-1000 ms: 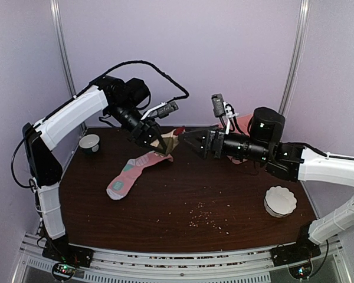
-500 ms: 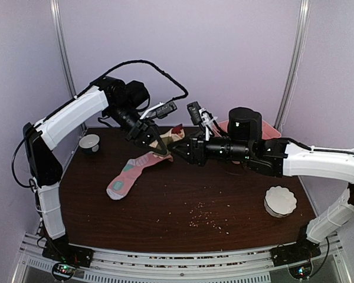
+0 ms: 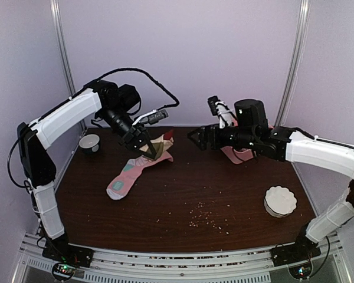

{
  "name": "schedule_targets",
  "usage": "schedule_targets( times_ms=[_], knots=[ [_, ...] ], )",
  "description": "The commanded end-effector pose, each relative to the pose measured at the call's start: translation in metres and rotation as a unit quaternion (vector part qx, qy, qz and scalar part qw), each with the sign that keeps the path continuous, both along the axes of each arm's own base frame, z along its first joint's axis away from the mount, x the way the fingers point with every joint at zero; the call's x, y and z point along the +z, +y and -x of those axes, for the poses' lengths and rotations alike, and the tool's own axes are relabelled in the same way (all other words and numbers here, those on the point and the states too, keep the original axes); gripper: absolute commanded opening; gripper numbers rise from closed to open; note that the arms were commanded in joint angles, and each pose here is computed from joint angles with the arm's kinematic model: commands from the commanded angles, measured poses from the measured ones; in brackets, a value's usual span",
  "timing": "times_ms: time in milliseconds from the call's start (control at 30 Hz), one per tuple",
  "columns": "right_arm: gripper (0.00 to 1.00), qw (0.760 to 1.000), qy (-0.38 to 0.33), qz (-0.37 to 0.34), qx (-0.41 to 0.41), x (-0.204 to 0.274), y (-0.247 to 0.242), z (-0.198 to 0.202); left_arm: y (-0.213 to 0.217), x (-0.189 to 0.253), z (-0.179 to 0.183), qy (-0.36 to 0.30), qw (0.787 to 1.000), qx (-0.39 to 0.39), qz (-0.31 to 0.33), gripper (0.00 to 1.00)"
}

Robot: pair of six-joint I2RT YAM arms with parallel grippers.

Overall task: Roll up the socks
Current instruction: Move the storage box to the center of the board.

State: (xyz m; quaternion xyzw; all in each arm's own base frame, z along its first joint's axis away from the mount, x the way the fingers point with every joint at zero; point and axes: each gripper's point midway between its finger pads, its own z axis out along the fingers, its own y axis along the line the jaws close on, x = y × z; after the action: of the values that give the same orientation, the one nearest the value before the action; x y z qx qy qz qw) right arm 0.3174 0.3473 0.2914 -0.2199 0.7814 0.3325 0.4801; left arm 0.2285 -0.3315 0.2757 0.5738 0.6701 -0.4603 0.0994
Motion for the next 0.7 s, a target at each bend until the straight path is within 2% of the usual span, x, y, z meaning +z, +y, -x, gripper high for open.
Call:
schedule_targets(
  times_ms=[0, 100, 200, 333, 500, 667],
  knots=[
    [0.99, 0.948, 0.049, 0.161, -0.271, -0.055, -0.138, -0.088, 0.029, 0.000, -0.040, -0.099, 0.989, 0.092, -0.058, 0.00],
    [1.00, 0.902, 0.094, 0.218, -0.360, -0.082, -0.196, -0.125, 0.043, 0.004, -0.047, -0.114, 0.985, 0.116, -0.066, 0.00],
    [1.00, 0.867, 0.140, 0.268, -0.396, -0.100, -0.229, -0.156, 0.056, 0.002, -0.048, -0.121, 0.981, 0.128, -0.077, 0.00],
    [1.00, 0.806, 0.208, 0.351, -0.429, -0.142, -0.265, -0.180, 0.074, -0.003, -0.047, -0.118, 0.979, 0.139, -0.092, 0.00],
    [0.99, 0.782, 0.270, 0.379, -0.414, -0.187, -0.273, -0.183, 0.088, -0.009, -0.045, -0.116, 0.976, 0.149, -0.108, 0.00],
    [1.00, 0.804, 0.323, 0.331, -0.374, -0.215, -0.250, -0.167, 0.089, -0.007, -0.046, -0.122, 0.975, 0.151, -0.106, 0.00]
  ],
)
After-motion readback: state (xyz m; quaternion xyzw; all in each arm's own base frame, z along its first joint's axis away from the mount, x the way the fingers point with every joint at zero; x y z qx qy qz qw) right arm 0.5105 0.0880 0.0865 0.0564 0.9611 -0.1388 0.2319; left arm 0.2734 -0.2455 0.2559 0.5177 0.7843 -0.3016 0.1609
